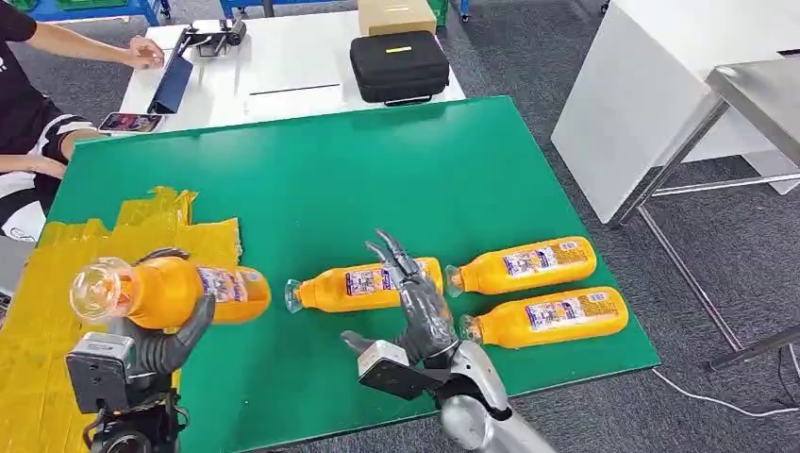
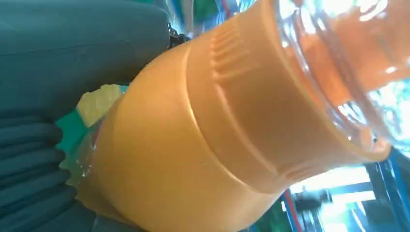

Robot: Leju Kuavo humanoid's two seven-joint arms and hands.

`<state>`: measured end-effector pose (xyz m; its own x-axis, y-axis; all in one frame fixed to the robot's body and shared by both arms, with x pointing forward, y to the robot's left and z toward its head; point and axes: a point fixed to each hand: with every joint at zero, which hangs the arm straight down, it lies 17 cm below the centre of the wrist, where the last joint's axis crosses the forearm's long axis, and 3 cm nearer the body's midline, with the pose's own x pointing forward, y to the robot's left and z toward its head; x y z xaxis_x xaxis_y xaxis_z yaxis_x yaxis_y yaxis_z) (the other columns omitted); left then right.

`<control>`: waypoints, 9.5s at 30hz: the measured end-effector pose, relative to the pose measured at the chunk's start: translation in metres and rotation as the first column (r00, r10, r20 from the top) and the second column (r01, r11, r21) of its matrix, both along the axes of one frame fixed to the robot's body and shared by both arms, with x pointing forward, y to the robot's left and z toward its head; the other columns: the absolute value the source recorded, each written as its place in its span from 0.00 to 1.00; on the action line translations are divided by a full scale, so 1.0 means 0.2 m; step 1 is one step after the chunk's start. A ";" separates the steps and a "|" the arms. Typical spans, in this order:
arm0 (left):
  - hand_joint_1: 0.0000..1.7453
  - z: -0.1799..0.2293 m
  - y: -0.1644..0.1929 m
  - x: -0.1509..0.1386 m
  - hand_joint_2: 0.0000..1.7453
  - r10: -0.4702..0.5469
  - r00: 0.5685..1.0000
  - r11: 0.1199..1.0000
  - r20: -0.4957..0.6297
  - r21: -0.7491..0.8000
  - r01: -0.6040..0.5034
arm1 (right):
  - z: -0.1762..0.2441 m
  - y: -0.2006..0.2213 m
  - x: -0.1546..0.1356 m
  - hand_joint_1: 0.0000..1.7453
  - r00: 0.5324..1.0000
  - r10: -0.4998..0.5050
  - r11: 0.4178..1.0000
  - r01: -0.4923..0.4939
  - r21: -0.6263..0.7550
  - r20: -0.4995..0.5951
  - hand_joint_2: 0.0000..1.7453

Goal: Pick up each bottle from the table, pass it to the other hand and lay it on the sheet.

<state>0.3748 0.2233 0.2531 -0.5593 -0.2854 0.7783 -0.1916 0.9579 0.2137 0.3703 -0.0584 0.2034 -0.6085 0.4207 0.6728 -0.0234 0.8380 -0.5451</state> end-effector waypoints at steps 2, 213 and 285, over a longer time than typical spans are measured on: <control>1.00 0.01 0.04 0.01 1.00 0.024 1.000 1.000 0.007 0.006 -0.024 | 0.05 -0.04 -0.01 0.00 1.000 -0.011 1.000 0.011 0.020 0.020 1.00; 0.00 -0.02 -0.15 0.01 1.00 -0.183 0.968 0.963 -0.172 0.167 0.212 | -0.13 -0.16 0.47 1.00 0.987 -0.077 0.996 0.068 -0.065 -0.144 1.00; 1.00 0.07 -0.60 0.02 1.00 -0.597 0.782 0.802 -0.180 -0.130 0.583 | -0.13 0.39 0.09 1.00 0.978 0.204 0.961 -0.208 -0.184 -0.044 1.00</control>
